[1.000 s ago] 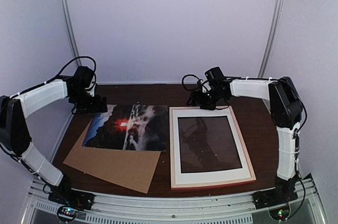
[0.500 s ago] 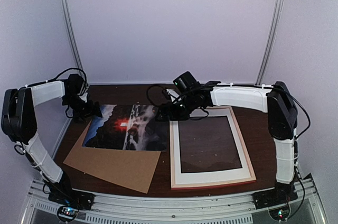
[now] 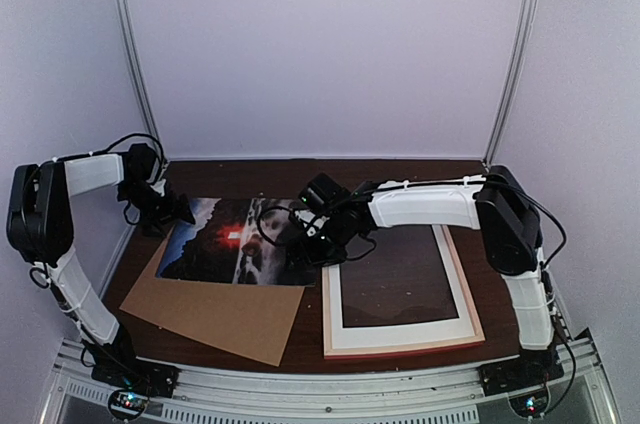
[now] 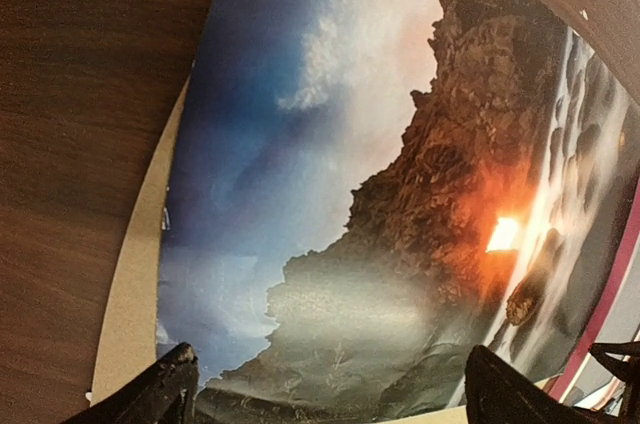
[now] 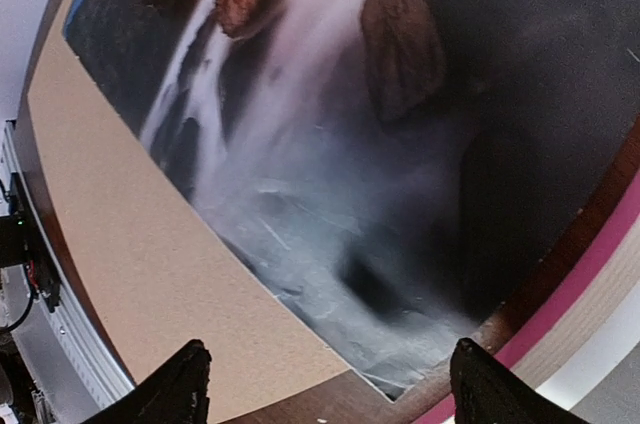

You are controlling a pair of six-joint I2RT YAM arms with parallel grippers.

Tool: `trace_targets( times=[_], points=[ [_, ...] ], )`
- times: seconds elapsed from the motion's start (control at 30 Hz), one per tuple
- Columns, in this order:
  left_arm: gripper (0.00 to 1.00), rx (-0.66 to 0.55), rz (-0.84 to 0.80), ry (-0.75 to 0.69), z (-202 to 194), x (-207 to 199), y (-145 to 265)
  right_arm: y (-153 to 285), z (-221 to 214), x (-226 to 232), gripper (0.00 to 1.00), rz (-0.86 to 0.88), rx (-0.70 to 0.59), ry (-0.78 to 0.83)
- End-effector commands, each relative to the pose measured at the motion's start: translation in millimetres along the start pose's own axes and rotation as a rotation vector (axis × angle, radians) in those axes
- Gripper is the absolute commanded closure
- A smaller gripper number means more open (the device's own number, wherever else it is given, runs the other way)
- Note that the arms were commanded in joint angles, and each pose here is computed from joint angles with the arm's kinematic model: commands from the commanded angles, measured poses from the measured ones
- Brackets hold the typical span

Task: Put the photo into the frame
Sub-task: Pick up the photo from the backboard.

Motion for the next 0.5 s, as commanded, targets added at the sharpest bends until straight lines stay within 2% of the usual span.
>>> trace_targets(
  times=[0.0,0.47],
  points=[
    [0.07,-0.033,-0.024,0.008,14,-4,8,2,4,-14,0.18,-0.109,0.000,-0.027],
    [0.07,-0.005,0.005,-0.014,18,1,3,-2,-3,-42,0.18,-0.269,0.069,-0.055]
  ],
)
Point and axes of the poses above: each gripper's point midway between its finger pads, its own y axis back along the fingers, its own x axis along the line the jaws close on, z = x × y, the point moved 6 cm from there along y, back along the fingers, and after that the axes turned 4 degrees about y, right-handed, at the moved point
